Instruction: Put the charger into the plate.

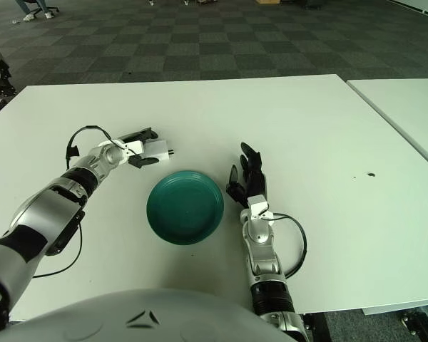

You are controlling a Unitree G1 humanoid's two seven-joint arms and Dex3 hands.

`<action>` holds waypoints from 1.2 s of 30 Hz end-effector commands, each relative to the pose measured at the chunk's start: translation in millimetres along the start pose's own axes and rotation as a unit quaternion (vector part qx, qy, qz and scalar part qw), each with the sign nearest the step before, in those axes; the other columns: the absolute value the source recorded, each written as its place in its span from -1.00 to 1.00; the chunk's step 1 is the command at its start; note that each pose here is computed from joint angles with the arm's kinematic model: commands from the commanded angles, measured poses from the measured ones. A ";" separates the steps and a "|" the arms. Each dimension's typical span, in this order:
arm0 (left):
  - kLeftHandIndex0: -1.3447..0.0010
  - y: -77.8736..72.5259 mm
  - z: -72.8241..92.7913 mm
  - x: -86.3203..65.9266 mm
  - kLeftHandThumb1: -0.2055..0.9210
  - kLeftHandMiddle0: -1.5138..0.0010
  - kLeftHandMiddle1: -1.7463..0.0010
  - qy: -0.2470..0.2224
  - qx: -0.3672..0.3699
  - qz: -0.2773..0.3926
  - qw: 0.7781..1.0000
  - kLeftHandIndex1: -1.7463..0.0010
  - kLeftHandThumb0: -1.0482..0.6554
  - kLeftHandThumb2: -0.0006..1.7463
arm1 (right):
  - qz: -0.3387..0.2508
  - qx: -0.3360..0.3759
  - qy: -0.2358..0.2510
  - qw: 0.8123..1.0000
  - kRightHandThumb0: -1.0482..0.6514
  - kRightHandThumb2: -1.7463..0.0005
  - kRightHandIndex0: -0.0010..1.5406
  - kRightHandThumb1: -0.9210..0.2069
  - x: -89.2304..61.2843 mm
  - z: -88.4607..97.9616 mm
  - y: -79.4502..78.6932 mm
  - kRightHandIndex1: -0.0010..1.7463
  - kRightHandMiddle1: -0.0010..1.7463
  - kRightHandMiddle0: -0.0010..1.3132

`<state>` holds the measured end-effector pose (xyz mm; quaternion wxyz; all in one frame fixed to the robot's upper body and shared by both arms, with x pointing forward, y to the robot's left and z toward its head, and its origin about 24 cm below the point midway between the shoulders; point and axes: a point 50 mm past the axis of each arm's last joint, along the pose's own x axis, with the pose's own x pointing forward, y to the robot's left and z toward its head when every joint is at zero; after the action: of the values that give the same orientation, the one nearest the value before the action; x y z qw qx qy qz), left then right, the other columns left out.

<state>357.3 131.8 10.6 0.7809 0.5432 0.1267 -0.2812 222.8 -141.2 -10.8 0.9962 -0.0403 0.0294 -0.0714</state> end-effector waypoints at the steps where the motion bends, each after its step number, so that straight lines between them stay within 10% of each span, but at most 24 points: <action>1: 0.91 -31.9 -5.7 -0.2 1.00 0.34 0.61 0.026 0.059 -0.085 0.994 -0.25 -0.95 -0.21 | 0.021 -0.007 0.201 0.979 -0.66 -0.05 -0.57 -1.00 -46.7 -67.0 9.6 -0.98 -0.43 -1.00; 6: 0.80 -36.3 -4.9 0.0 1.00 0.40 -0.51 0.029 0.096 -0.103 0.990 -0.46 -0.91 -0.25 | 0.019 -0.007 0.200 0.980 -0.66 -0.04 -0.56 -1.00 -46.5 -66.6 10.3 -0.98 -0.41 -1.00; 9: 0.75 -38.2 -5.1 -0.1 1.00 0.30 -0.84 0.029 0.110 -0.110 0.987 -0.53 -0.90 -0.28 | 0.019 -0.006 0.199 0.980 -0.66 -0.05 -0.56 -1.00 -46.0 -66.3 11.0 -0.99 -0.40 -1.00; 28: 0.41 -36.9 -3.4 0.7 1.00 -0.30 -1.00 0.019 0.141 -0.059 0.988 -0.91 -0.73 -0.56 | 0.019 0.003 0.200 0.980 -0.65 -0.03 -0.54 -1.00 -43.5 -66.8 14.3 -0.99 -0.41 -1.00; 30: 0.29 -35.7 -2.9 1.3 0.51 -0.28 -1.00 0.024 0.130 -0.030 0.991 -0.93 -0.47 -0.08 | 0.016 0.003 0.199 0.980 -0.65 -0.04 -0.53 -1.00 -43.4 -66.8 13.9 -0.98 -0.41 -1.00; 36: 0.19 -35.4 -2.2 2.5 0.10 -0.28 -1.00 0.045 0.084 0.018 0.995 -0.99 -0.33 0.34 | 0.012 0.002 0.197 0.980 -0.69 -0.05 -0.51 -1.00 -43.2 -67.7 13.3 -0.98 -0.40 -1.00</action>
<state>363.3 118.0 18.0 0.7252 0.6428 0.0613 -0.2389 225.4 -130.2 -10.3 0.9971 -0.0237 0.0287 -0.0667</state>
